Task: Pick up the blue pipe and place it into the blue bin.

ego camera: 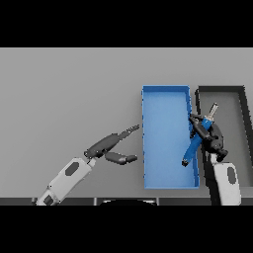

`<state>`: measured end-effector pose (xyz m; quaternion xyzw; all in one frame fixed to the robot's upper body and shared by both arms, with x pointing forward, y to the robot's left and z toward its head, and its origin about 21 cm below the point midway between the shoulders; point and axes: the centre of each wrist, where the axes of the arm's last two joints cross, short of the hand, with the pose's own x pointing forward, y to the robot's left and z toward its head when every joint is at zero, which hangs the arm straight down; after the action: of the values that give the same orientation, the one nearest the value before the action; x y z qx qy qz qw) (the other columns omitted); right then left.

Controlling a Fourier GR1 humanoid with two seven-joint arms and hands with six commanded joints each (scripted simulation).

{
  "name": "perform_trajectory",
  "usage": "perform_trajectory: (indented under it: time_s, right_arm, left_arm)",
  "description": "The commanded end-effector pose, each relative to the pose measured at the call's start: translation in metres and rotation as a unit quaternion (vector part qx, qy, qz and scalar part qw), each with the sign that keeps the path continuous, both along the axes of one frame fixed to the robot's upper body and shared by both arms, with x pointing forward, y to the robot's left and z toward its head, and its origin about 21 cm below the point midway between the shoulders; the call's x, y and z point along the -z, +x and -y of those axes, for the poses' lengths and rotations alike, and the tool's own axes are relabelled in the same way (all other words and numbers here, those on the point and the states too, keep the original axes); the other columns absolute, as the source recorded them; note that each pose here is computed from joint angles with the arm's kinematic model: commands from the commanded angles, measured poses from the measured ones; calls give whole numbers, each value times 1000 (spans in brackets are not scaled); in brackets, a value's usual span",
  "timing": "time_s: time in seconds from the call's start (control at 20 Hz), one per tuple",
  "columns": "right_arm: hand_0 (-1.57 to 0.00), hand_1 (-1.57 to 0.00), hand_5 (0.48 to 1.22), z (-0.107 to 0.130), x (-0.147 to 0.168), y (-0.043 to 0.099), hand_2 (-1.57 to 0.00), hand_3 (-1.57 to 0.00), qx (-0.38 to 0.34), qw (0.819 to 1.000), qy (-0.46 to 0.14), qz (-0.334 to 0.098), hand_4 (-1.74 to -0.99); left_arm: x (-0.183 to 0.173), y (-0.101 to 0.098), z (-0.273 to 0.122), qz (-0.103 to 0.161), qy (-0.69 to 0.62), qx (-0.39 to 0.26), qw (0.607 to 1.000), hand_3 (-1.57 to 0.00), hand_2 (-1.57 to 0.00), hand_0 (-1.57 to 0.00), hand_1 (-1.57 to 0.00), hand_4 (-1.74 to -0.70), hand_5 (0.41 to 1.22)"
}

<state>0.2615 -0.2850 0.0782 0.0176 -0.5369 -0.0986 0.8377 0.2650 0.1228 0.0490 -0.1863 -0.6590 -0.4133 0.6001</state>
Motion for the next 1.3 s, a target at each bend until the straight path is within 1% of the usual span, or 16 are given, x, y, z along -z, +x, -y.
perform_trajectory:
  time_s: [0.0,0.05,0.15,0.2,0.25,0.3,0.35,0.4,0.55,0.6,0.7,0.9,0.95,1.0,1.15,1.25]
  right_arm:
    - [-1571,-1571,1221,-6,5,-4,-1571,-852,-5,1000,-7,-19,-1631]
    - [-1571,-1571,1205,-9,9,-6,-1571,-693,-9,999,-10,-37,-1653]
    - [-1571,-1571,1199,-13,19,-5,-1571,-1009,6,996,-4,-83,-1583]
    - [-1465,-1382,1190,-13,24,-5,-1333,-807,16,994,13,-112,-1534]
    - [-1172,-1106,1178,-13,24,-6,-1066,-646,9,993,14,-120,-1477]
    - [-937,-884,1159,-15,26,-7,-853,-516,2,991,21,-129,-1404]
    - [-749,-707,1172,-16,30,-8,-682,-413,1,989,26,-144,-1344]
    - [-599,-566,1182,-17,30,-8,-545,-330,-6,987,33,-159,-1302]
    - [-306,-289,1044,-20,26,-7,-279,-169,-64,986,-22,-155,-1215]
    - [-246,-231,1002,-19,23,-7,-223,-135,-78,983,-53,-158,-1204]
    - [-157,-148,933,-23,23,-9,-142,-86,-101,978,-80,-162,-1196]
    - [-79,-60,838,-26,22,-7,-58,-35,-105,975,-92,-170,-1196]
    - [-63,-48,818,-24,21,-6,-46,-27,-100,975,-96,-172,-1188]
    - [-50,-38,807,-25,22,-5,-37,-22,-100,975,-98,-173,-1182]
    - [-25,-19,783,-27,25,-9,-18,-11,-104,977,-91,-162,-1176]
    - [-20,-15,772,-24,23,-10,-14,-8,-109,976,-101,-162,-1186]
  left_arm:
    - [0,0,-1,-3,3,-1,1000,1,1,1,1,-827,474]
    - [1,0,4,-6,5,2,1000,1,1,1,1,-826,475]
    - [0,-1,1,-3,3,2,1000,1,1,1,1,-827,474]
    - [-1,0,1,-3,2,-1,1000,1,1,1,1,-829,474]
    - [-1,-1,3,-3,3,0,1000,1,1,1,1,-830,476]
    - [0,-1,4,-3,2,1,1000,1,1,1,1,-829,476]
    - [1,-2,3,-2,0,3,1000,1,1,1,1,-828,476]
    - [-1,-1,4,-1,-1,2,1000,1,1,1,1,-828,476]
    - [0,-1,2,-2,-1,0,1000,1,1,1,1,-829,477]
    - [-2,-2,4,-2,-1,1,1000,1,1,1,1,-829,477]
    - [-2,-5,2,2,-5,2,1000,1,1,1,1,-831,473]
    - [-3,-2,1,-3,4,-5,1000,1,1,1,1,-830,471]
    - [-1,-4,1,-4,5,-3,1000,1,1,1,1,-829,471]
    - [-3,0,2,-7,4,-5,1000,1,1,1,1,-829,471]
    - [-2,-1,0,2,5,-3,1000,1,1,1,1,-826,470]
    - [-3,-2,2,5,1,0,1000,1,1,1,1,-826,472]
